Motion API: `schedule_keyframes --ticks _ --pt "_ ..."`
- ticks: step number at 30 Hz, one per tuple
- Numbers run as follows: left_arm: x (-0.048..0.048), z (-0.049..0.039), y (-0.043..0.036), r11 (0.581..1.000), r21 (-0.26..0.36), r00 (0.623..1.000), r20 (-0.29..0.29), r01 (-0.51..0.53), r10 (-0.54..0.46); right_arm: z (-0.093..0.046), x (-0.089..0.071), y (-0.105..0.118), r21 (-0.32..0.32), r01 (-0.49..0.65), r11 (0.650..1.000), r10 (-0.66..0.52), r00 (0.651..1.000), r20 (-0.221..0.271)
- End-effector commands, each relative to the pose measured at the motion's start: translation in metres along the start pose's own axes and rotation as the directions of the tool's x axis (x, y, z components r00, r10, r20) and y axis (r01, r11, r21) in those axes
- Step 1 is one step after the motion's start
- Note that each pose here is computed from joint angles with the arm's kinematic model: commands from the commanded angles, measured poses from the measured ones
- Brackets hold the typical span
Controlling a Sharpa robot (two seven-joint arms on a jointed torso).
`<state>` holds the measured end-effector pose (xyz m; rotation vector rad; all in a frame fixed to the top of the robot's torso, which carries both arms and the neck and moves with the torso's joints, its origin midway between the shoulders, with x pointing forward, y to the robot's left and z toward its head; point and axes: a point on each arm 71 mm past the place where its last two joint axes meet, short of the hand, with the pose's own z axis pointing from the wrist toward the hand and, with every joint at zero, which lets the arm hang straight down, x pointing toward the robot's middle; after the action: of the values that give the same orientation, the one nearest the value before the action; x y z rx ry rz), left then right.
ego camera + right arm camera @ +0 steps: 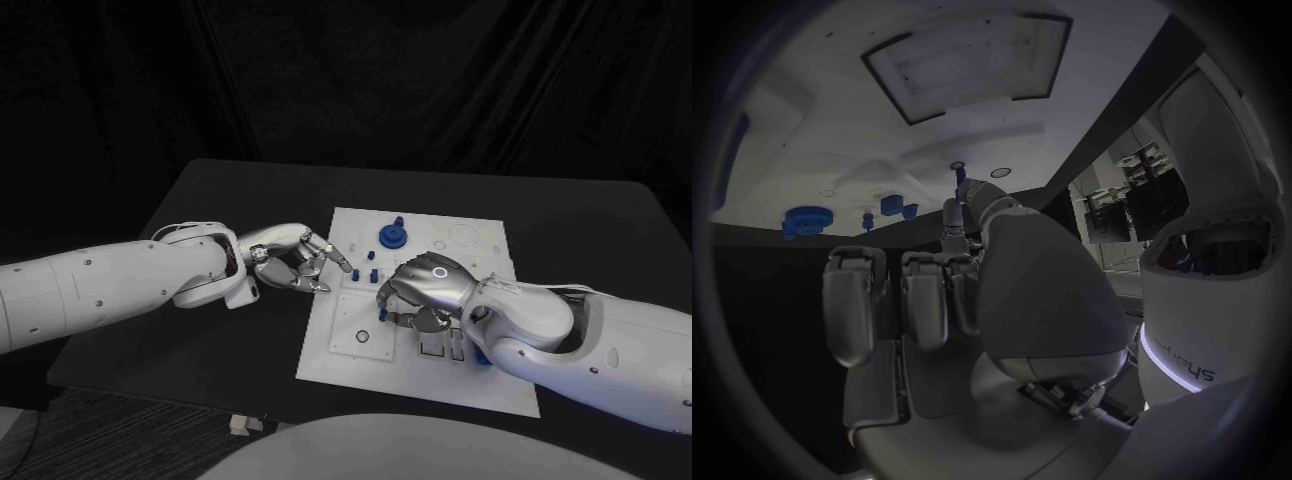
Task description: Assemble the parts on the task board
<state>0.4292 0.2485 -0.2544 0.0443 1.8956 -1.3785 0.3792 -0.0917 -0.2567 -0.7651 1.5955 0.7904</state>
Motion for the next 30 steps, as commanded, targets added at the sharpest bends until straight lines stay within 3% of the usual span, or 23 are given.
schedule_keyframes --ticks 1,17,30 --pt "0.0012 0.0011 -0.0018 1.0 0.019 1.0 -0.005 0.014 -0.014 -0.0009 0.0015 -0.0003 0.017 0.007 1.0 -0.007 1.0 -0.011" --pt "0.0016 0.002 -0.002 1.0 0.02 1.0 -0.008 0.016 -0.016 -0.0004 0.0023 0.0003 0.017 0.006 1.0 -0.006 1.0 -0.016" --pt "0.0016 0.002 -0.002 1.0 0.02 1.0 -0.008 0.016 -0.015 0.0003 0.0017 0.0004 0.017 0.003 1.0 -0.003 1.0 0.008"
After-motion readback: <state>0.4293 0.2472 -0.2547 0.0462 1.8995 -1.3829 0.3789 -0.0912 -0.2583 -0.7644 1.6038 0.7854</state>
